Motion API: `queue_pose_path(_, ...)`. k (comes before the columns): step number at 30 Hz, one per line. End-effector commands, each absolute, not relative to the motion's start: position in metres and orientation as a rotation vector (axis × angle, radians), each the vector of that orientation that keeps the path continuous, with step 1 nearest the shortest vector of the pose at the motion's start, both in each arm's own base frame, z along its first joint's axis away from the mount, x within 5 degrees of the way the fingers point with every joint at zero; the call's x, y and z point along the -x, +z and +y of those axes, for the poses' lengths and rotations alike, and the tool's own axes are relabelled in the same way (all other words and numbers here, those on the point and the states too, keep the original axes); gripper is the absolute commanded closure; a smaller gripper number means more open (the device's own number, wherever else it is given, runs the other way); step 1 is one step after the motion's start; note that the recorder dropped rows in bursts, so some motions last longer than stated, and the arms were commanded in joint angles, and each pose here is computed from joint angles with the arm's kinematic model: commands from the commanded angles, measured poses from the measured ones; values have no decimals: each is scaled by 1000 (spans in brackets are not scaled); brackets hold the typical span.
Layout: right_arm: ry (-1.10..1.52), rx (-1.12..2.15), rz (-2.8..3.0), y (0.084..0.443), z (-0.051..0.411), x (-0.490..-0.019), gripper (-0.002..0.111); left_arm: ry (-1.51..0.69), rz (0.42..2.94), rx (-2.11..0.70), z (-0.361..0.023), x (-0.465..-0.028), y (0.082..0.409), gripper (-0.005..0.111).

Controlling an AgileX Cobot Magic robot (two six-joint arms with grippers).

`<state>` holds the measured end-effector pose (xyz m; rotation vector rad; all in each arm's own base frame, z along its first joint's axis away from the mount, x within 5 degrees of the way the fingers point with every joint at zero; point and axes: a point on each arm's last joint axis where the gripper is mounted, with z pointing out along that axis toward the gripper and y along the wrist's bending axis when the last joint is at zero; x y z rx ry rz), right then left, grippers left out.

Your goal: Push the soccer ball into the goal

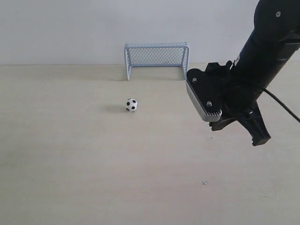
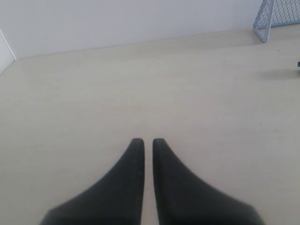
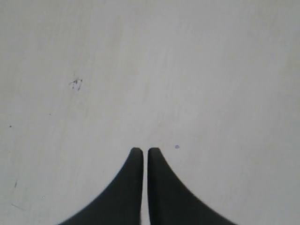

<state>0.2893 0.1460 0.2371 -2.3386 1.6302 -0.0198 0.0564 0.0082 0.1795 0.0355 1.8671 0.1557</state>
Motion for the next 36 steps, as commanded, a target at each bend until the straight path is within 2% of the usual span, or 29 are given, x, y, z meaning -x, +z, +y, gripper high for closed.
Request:
queue_pose_path(1,-30,2256,1644,258,143,-280,108,143,1865,-35,8,-57,181,100)
queue_pose_path(8,8,2125,1676,278,143,-271,108,143,1865,-35,8,-57,181,100)
queue_pose_path(25,-104,1781,1757,281,121,-235,108,143,1865,-35,8,-57,181,100)
queue_pose_path(36,-138,1503,1884,291,80,-224,108,143,1865,-35,8,-57,181,100)
